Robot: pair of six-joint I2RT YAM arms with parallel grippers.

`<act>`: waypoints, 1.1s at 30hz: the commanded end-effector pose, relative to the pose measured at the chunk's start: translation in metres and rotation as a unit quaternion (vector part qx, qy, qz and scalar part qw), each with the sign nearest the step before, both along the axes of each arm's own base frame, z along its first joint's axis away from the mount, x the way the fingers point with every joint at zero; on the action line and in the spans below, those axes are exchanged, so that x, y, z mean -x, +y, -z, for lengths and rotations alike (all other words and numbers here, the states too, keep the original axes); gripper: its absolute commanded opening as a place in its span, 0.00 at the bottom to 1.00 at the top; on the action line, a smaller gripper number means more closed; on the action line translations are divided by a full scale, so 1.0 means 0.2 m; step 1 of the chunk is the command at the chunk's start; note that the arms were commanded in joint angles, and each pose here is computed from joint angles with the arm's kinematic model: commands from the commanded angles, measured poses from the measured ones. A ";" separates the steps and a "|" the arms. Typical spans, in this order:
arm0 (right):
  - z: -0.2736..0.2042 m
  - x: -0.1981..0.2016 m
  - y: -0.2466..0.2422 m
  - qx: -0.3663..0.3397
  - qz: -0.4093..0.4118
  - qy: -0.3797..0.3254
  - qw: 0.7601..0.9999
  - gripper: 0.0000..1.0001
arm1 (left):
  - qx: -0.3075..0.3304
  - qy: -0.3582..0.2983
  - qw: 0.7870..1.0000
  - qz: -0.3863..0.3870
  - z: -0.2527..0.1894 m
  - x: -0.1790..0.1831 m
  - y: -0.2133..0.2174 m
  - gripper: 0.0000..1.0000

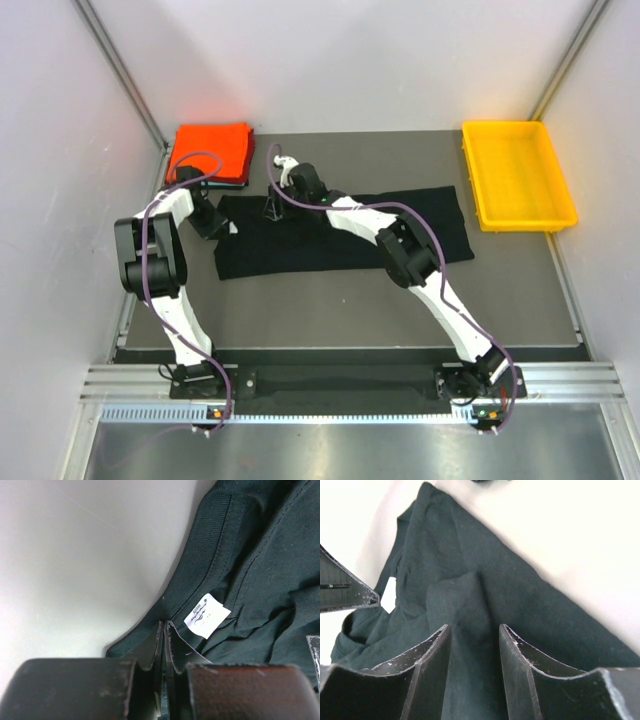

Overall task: Fold and stack the t-shirts
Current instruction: Fold the tshirt

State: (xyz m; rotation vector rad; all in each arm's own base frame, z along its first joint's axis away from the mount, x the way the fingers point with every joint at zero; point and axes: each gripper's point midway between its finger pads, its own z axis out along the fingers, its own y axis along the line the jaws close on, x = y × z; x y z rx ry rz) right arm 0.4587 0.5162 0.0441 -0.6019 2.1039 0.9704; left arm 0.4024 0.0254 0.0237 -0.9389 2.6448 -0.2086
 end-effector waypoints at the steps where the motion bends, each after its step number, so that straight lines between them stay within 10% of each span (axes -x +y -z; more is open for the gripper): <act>1: -0.02 -0.03 0.02 -0.008 0.001 0.000 1.000 0.44 | -0.015 0.015 1.000 -0.007 0.05 0.01 0.04 0.05; 13: -0.03 -0.07 -0.01 -0.014 0.034 -0.001 0.999 0.00 | -0.017 0.024 1.000 -0.008 0.08 0.01 0.04 0.05; 33: -0.26 -0.15 -0.13 -0.059 0.120 -0.057 0.989 0.00 | -0.045 0.039 0.998 -0.016 0.09 0.04 0.10 0.05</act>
